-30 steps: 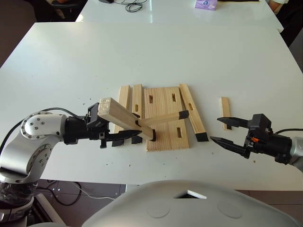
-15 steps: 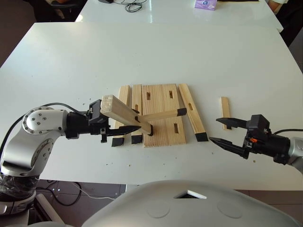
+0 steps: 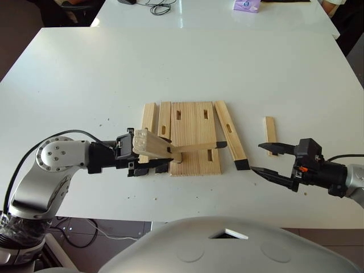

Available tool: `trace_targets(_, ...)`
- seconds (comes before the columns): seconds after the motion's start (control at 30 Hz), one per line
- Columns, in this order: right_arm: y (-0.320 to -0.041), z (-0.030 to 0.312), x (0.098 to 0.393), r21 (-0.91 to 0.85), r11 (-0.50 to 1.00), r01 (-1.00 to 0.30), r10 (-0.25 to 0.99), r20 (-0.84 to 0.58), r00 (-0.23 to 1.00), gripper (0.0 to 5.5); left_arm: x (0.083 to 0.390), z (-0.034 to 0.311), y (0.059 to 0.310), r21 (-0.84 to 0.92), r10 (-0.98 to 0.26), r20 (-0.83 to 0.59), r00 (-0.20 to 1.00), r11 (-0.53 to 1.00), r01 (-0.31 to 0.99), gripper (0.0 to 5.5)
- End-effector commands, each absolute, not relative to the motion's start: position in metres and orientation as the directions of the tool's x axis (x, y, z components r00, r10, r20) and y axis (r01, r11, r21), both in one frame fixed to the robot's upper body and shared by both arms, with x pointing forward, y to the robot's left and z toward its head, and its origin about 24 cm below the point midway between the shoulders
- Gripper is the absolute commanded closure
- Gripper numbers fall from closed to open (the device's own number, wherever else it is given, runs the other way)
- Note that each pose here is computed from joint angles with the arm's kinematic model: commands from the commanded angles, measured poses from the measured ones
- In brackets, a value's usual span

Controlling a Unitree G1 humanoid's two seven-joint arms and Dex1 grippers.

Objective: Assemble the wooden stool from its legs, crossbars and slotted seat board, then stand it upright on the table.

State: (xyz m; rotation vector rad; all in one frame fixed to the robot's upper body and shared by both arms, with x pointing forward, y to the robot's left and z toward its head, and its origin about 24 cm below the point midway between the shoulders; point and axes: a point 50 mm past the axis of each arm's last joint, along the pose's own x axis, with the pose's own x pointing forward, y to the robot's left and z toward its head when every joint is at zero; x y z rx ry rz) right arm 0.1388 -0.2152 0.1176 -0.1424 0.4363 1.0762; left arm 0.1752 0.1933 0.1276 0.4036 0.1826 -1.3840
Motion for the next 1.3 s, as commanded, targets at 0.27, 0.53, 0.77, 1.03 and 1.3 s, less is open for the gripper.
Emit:
trace_targets(0.27,-0.211,0.120,0.140,0.092,0.443,-0.892,0.829,-0.421,0.368,1.94,0.182,0.109,0.195,-0.053,-0.854,-0.502,0.136,0.187,0.981,3.44)
trace_targets(0.53,-0.211,0.120,0.140,0.091,0.442,-0.892,0.830,-0.420,0.368,1.94,0.177,0.097,0.196,-0.014,-0.828,-0.547,0.121,0.154,0.988,3.44)
trace_targets(0.77,-0.210,0.120,0.140,0.091,0.446,-0.890,0.829,-0.417,0.373,1.94,0.174,0.087,0.201,-0.015,-0.806,-0.579,0.125,0.164,0.986,2.73)
trace_targets(1.03,-0.209,0.116,0.136,0.092,0.465,-0.881,0.821,-0.417,0.390,1.94,0.184,0.082,0.218,0.062,-0.770,-0.582,0.259,0.276,0.959,1.76)
trace_targets(1.3,-0.213,0.112,0.123,0.088,0.526,-0.846,0.787,-0.428,0.445,1.94,0.180,0.109,0.234,0.004,-0.696,-0.589,0.410,0.505,0.863,1.76)
